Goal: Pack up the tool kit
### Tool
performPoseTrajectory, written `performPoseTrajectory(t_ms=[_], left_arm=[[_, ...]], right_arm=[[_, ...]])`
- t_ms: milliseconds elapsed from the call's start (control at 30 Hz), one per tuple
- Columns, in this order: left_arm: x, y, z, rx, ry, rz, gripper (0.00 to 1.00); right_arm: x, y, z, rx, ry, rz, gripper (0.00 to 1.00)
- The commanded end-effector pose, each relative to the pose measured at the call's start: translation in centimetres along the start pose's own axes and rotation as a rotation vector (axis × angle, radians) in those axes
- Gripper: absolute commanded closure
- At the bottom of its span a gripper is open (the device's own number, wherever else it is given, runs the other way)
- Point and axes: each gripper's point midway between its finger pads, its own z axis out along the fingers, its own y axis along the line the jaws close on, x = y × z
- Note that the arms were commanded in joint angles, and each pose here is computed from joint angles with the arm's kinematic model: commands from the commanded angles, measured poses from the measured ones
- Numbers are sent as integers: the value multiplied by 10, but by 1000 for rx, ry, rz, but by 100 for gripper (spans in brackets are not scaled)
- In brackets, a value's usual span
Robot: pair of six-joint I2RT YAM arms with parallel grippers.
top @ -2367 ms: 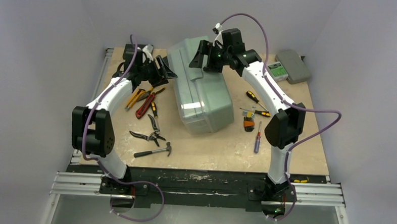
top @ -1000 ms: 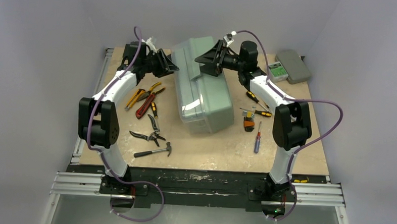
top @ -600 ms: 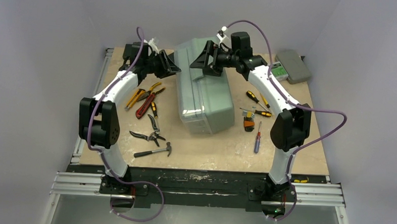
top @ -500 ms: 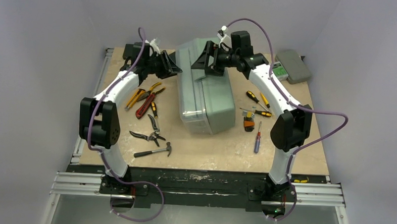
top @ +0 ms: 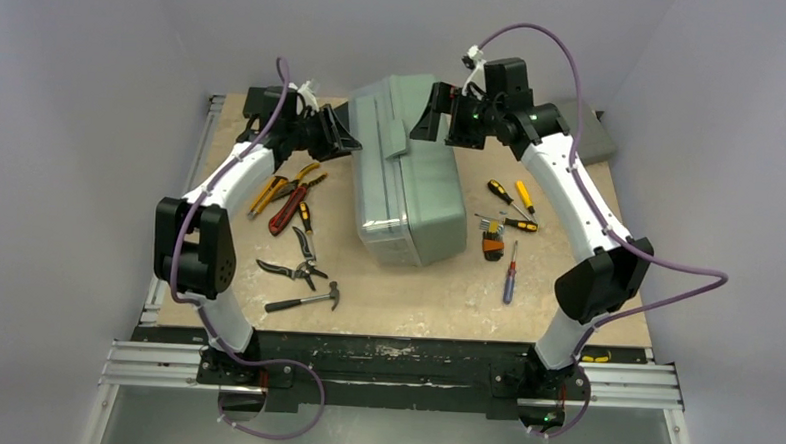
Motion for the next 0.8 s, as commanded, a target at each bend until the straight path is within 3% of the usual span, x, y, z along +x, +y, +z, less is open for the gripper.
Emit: performPoseTrajectory(t_ms=[0,200,367,500,767], left_arm=[[19,-4,-16,-20,33,20,60],[22,-11,-37,-9,-17,27,55],[36,-9,-45,9,-36,14,39],[47,-9,-39,55,-17,-9,32],[53,-26,-14,181,26,-30,35]], right_arm=[[-10,-34,-27,168,-77,-40,1],[7,-58,-21,201,-31,-14,1],[35,-58,-4,82,33,29,1],[57,-66,7,9,83,83,1],[82,-80,13,-128,121,216,4]])
